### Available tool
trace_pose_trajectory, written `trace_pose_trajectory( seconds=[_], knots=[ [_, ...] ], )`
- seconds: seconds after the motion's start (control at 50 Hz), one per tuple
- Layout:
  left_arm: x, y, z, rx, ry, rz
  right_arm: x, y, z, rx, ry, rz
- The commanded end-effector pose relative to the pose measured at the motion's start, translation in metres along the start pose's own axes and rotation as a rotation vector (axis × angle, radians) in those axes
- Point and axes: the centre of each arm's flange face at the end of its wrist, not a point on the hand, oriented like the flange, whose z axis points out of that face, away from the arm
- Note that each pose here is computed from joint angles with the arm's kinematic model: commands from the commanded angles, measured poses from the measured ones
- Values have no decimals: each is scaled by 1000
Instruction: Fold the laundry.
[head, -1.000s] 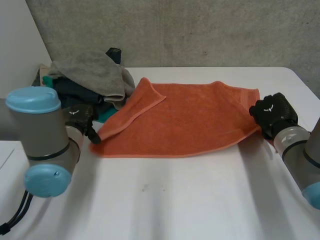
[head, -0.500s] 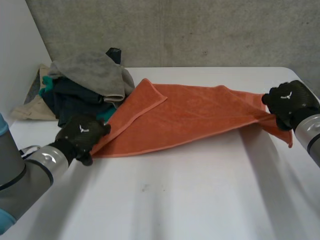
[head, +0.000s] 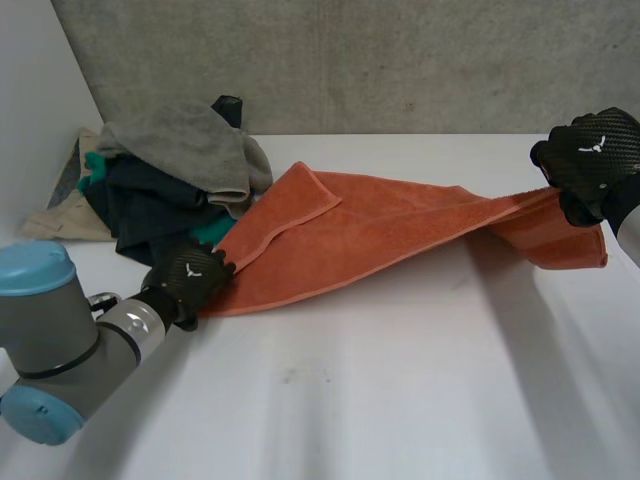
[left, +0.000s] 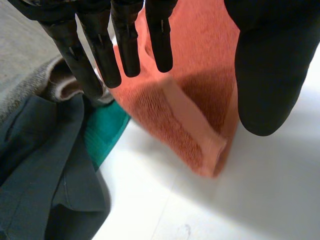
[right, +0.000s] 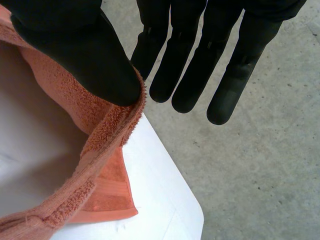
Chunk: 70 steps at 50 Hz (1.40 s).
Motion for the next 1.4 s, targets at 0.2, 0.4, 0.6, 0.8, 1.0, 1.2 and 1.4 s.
trace_pose_trajectory(
  seconds=[0.2,0.4,0.6,0.8,1.0,1.2,1.4],
  knots=[
    [-24,18,34,-62,-118,85,3,-2,2,7,9,-3],
    [-22,28,31,-80,-96,69,2,3,5,-9,8,-2],
    [-22,31,24,-60,-52,56,-1,10,14,-28,-3,-2],
    [-44,6,-7,-56,-83,2,-1,18,19,-54,-6,9],
    [-12,-29,-33,-21,29,-291,15,-5,12,-13,63,43],
    [12,-27,-21,-58,77,-456,32,-68,-17,130,99,62],
    [28,-32,-2,-90,49,-440,40,-107,-42,224,132,63]
  ],
)
